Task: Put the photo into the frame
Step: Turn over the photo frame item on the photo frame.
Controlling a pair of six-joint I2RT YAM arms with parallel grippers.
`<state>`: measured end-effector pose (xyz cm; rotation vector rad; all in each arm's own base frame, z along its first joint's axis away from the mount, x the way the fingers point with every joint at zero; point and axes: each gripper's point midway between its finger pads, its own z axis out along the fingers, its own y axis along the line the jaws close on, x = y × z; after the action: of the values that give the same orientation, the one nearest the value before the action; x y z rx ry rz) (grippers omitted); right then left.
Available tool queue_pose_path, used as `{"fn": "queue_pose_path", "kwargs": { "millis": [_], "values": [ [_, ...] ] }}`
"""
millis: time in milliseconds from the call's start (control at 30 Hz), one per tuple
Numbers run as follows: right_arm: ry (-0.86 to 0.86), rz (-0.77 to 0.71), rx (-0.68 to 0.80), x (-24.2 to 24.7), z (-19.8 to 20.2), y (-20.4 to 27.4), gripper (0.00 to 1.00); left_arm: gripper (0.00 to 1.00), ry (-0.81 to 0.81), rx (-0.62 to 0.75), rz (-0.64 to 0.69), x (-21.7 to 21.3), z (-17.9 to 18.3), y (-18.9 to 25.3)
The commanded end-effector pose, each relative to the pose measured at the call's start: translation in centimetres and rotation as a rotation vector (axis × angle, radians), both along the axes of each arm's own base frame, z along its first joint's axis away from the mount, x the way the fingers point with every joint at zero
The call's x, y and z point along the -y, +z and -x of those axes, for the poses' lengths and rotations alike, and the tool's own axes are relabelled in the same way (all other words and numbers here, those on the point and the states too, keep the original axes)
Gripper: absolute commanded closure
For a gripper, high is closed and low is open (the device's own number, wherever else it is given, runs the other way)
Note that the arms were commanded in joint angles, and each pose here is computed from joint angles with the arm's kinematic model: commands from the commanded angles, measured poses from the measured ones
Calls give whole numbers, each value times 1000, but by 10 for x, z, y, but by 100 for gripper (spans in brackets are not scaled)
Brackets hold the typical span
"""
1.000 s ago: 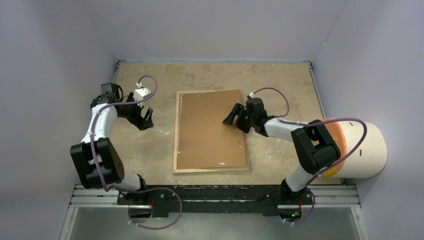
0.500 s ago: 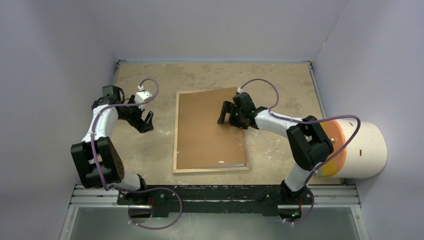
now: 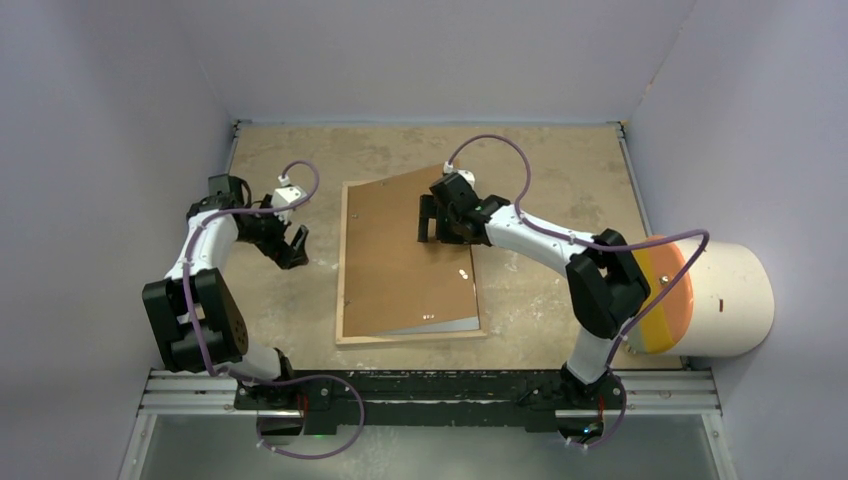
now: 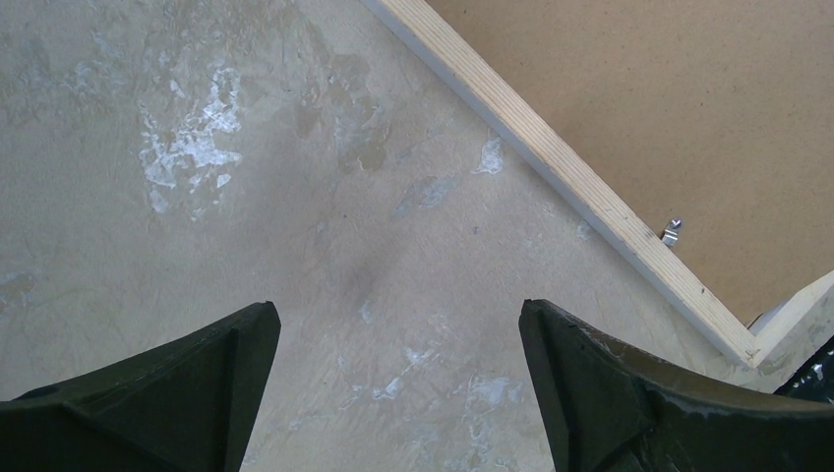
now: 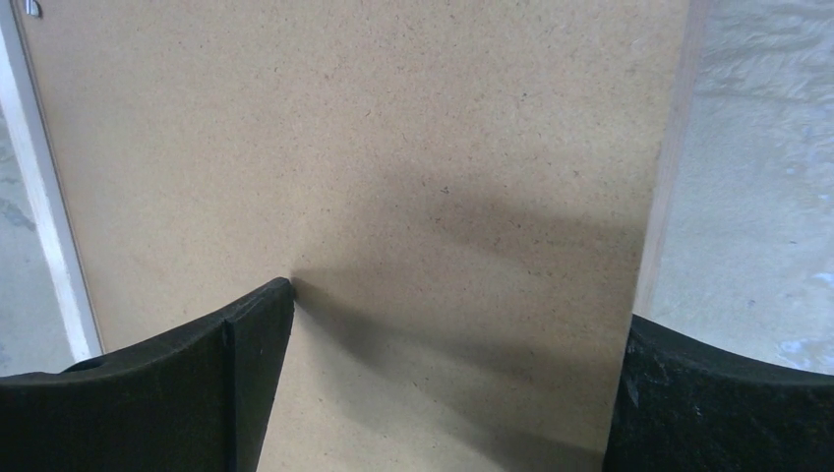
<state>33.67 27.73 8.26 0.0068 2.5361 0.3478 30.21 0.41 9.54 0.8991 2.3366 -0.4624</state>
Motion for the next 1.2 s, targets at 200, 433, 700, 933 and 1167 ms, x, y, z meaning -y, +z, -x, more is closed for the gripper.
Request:
{"fn": "queue_pose_path", "kwargs": {
  "millis": [200,433,700,933,1167],
  "values": [
    [-46,288,18,33,2,9,1,0,-43,31,-3,4,3,-2],
    [-7,199,8,20,10,20,1,0,-44,32,-10,3,4,-3],
    [22,191,11,28,16,27,1,0,-44,22,-26,1,7,-5],
    [38,103,-28,39,21,25,1,0,-36,17,-24,1,8,-6],
    [135,-107,-77,20,26,26,1,0,-36,16,-17,2,7,-4]
  ]
}}
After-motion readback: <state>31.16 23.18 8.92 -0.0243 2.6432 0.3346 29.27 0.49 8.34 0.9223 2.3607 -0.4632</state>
